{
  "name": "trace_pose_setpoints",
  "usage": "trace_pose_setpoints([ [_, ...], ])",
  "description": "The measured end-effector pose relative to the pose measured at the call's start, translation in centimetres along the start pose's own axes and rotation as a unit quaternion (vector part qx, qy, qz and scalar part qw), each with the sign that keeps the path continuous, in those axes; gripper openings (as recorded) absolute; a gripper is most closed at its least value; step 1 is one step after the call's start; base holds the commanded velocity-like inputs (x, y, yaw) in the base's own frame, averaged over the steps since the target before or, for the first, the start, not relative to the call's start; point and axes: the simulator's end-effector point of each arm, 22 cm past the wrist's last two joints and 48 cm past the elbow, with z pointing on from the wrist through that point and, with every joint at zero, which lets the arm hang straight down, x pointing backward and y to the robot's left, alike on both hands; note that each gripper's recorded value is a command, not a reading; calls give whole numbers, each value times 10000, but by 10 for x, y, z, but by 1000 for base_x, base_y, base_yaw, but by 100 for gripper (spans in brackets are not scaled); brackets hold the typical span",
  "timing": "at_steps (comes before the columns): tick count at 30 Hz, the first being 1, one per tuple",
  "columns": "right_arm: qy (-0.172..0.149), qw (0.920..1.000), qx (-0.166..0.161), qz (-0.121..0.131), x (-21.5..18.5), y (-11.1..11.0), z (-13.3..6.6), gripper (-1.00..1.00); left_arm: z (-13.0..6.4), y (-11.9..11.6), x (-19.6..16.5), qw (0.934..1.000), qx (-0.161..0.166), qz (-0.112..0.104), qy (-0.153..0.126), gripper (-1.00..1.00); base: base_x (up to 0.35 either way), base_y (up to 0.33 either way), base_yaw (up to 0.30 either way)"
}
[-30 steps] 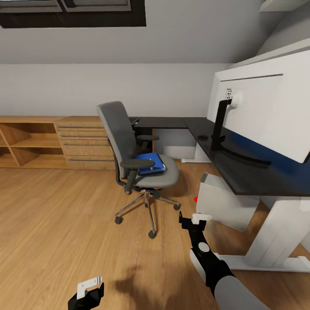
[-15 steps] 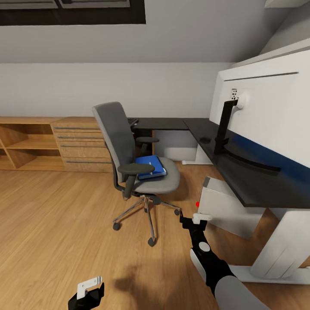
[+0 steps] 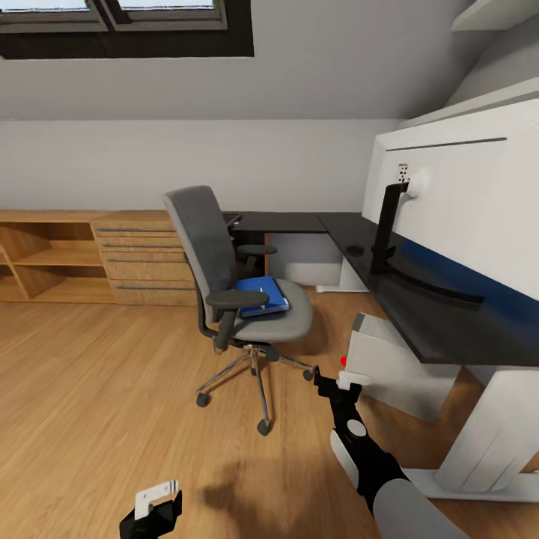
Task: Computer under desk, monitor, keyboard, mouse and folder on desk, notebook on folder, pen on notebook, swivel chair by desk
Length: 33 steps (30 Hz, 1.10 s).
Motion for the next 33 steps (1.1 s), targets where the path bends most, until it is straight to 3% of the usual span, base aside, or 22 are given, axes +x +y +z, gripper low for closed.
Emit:
trace_pose_setpoints([
  [13,-66,10000,-6,48,-19,5,0,100,-6,-3,-14,10000,19,-7,-57,100,0,0,0],
  [17,-232,9997,-42,55,-45,11,13,100,-6,-3,-14,10000,24,-4,-58,100,0,0,0],
  [24,-185,9997,-4,150,-71,16,39,100,-6,-4,-14,10000,31,3,-57,100,0,0,0],
  [29,-202,9996,19,217,-81,16,46,100,-6,-4,-14,10000,32,3,-61,100,0,0,0],
  [33,-128,9990,109,416,-77,11,47,100,-6,-4,-14,10000,32,2,-60,100,0,0,0],
])
